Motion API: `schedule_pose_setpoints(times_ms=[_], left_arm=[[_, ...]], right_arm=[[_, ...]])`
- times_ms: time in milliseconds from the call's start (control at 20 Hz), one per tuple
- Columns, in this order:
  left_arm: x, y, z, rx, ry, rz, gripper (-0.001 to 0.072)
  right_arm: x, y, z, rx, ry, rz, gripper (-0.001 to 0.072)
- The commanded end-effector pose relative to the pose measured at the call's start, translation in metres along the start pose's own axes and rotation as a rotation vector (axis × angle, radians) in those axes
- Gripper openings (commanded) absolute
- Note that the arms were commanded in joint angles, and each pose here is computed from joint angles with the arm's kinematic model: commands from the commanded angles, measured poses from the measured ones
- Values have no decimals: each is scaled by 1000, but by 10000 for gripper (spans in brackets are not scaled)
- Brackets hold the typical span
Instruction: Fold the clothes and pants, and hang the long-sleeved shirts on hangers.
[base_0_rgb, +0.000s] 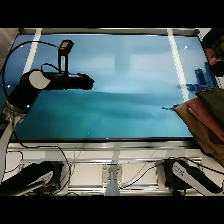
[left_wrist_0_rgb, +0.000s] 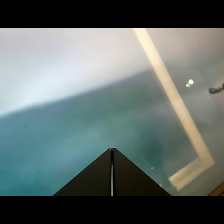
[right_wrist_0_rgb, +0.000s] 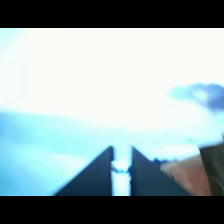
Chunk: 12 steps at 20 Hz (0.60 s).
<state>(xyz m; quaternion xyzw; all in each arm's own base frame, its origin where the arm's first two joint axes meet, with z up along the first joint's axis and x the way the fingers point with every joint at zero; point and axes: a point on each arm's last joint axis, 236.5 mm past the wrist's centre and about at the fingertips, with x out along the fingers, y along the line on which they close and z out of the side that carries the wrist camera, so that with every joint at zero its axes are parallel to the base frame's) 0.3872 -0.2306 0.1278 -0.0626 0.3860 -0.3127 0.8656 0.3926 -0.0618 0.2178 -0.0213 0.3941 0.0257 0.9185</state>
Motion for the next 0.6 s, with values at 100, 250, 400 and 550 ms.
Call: schedule_pose_setpoints(times_ms=[100,250,400,550], left_arm=[[0,0,0,0,-1,1,25],[0,0,0,0,-1,1,25],[0,0,0,0,-1,1,25],[0,0,0,0,-1,1,26]], right_arm=[[24,88,27,-229,-59,77,78],[22,100,29,-219,-71,118,78],[22,100,29,-220,-70,116,78],[22,100,29,-220,-71,116,78]])
